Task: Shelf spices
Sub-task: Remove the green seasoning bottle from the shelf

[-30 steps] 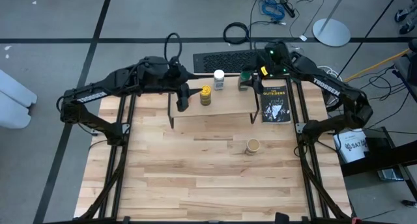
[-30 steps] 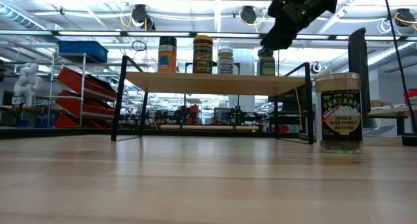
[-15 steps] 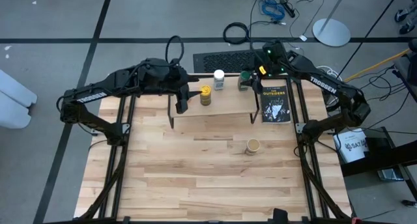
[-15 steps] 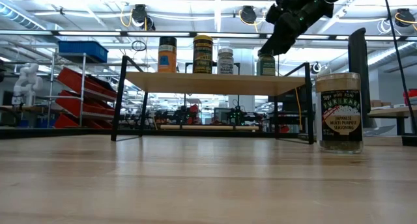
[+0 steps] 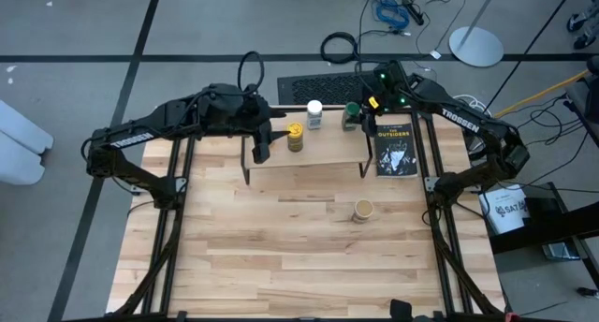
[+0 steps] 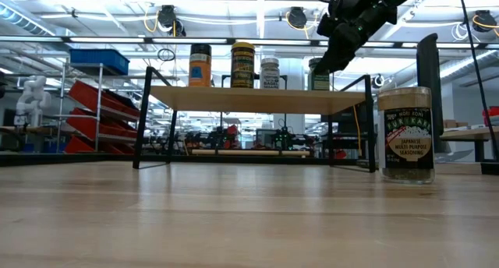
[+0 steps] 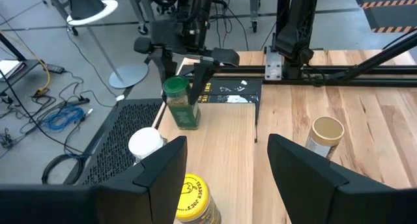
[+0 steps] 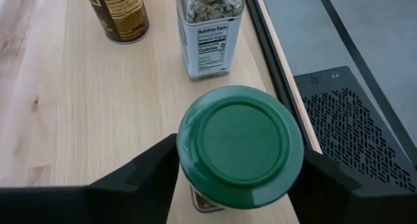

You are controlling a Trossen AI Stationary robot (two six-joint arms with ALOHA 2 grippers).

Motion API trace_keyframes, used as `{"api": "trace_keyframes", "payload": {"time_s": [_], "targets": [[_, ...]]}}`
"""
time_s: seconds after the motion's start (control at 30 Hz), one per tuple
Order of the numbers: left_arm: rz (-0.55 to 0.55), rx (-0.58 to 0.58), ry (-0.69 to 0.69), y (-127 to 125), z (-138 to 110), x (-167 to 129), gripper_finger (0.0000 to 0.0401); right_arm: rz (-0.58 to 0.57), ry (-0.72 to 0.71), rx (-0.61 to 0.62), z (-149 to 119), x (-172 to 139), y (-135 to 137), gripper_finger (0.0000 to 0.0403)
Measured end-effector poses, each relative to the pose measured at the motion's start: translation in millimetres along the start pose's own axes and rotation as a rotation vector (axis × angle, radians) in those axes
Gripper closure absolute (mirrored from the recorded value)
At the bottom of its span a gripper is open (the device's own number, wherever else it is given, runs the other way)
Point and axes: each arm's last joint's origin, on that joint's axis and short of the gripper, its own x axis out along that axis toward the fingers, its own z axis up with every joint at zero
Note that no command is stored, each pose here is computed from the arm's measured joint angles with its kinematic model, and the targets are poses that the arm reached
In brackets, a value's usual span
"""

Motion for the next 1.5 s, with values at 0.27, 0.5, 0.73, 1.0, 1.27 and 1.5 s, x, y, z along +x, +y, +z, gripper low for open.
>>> {"api": "trace_keyframes", "payload": {"time_s": [0.27,0.5,0.73,1.0,1.27,1.5], "targets": [[0.000,0.000,0.000,0.0,0.0,0.0,0.0177,0.001,-0.001,0.011,0.2,0.0,0.1,0.0218],[0.000,0.000,0.003,0.0,-0.3,0.0,0.0177,0.006,-0.005,0.047,2.3,-1.6,4.9,0.0214],[-0.008,-0.046,0.073,-1.0,-7.1,-0.2,0.0177,0.035,-0.068,0.075,13.7,-18.3,27.9,0.0215],[-0.033,-0.088,0.104,-6.2,-9.6,-0.9,0.0177,0.147,-0.149,0.077,30.2,-38.0,77.4,0.0215],[-0.251,-0.134,0.241,-31.5,-20.6,-6.8,0.0177,0.256,-0.172,0.016,45.1,-34.9,139.9,0.0215],[-0.321,-0.168,0.346,-57.3,-27.3,-15.2,0.0177,0.290,-0.196,-0.063,55.3,-15.5,197.3,0.0213]]}}
